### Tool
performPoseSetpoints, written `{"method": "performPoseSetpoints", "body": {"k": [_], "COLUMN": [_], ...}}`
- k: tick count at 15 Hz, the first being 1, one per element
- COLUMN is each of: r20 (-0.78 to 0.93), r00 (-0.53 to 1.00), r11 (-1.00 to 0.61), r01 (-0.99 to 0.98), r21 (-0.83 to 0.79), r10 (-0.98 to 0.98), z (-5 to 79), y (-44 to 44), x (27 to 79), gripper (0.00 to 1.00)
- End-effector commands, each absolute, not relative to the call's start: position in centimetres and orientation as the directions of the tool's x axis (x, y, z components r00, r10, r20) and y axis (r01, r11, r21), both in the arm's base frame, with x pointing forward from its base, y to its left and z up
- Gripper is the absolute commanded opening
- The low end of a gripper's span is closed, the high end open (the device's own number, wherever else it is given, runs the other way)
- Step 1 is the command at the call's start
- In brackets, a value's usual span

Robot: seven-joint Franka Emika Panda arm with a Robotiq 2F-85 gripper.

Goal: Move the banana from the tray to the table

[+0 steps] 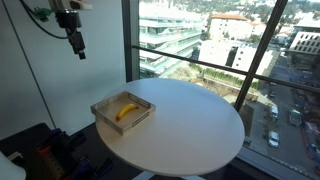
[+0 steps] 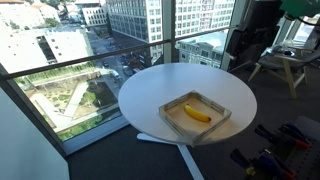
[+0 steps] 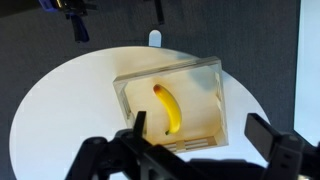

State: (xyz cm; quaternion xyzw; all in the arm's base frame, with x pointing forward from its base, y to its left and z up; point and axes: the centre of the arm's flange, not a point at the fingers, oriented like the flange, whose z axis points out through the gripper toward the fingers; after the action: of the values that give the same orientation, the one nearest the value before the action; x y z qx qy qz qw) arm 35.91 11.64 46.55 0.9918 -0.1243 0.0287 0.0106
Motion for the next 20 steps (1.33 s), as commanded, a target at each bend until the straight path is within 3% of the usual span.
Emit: {"method": "performPoseSetpoints", "body": {"k": [1, 20], "r20": [0.048, 0.041], "r00": [0.966, 0.96], "r11": [-0.966, -0.958], "r01": [-0.255, -0.28], "r21": [0.029, 0.063], "r10": [-0.254, -0.278], "z": [45.2, 38.1], "y": [10.2, 7.0], "x": [38.4, 46.7], "gripper": [1.0, 1.0]}}
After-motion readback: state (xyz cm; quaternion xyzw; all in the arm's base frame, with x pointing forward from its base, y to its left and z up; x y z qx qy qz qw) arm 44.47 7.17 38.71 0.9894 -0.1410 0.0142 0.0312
